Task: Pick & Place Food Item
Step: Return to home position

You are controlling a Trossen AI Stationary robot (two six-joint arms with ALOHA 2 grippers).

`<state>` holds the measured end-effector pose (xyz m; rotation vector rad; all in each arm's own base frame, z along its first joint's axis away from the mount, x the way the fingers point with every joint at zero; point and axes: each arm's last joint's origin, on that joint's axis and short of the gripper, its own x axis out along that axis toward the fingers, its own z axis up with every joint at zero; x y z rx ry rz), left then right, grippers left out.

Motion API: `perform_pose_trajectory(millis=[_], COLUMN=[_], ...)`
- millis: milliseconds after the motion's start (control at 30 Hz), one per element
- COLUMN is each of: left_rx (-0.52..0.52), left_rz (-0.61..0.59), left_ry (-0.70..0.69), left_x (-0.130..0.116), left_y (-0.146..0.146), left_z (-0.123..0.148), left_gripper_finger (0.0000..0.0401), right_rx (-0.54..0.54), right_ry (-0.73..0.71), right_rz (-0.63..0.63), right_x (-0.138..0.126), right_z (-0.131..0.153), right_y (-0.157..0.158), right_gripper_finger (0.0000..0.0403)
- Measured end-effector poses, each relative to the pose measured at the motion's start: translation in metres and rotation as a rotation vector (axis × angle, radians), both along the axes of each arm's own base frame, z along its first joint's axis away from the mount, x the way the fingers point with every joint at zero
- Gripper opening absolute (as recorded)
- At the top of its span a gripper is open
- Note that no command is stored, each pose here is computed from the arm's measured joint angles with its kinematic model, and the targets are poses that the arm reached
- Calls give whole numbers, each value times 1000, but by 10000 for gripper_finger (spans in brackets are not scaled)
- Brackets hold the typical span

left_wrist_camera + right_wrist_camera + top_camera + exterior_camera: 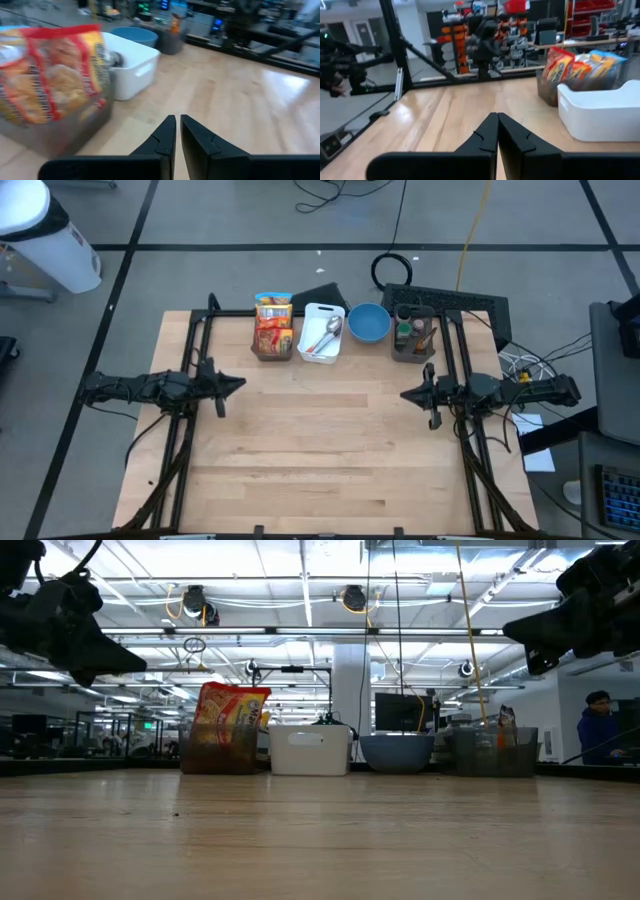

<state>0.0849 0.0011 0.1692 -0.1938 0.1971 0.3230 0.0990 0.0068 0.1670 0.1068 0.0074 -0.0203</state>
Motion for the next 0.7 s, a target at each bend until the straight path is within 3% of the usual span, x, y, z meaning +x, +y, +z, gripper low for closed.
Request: perform_pose_trajectory(millis=[267,567,700], left_rx=[-15,169,223], left_rz=[-165,-199,-329], left_ry=[-3,-122,-251], left_x=[1,4,12], left_y=[-5,-5,-10], left_z=[1,14,3], left_gripper_finger=[35,35,35], right_rx=[25,-43,-43], right_ry=[-2,-1,-1], right_rz=[-4,-4,-4], right_x=[0,0,0], right_z=[0,0,0], right_y=[0,0,0], right_gripper_finger=[0,0,0])
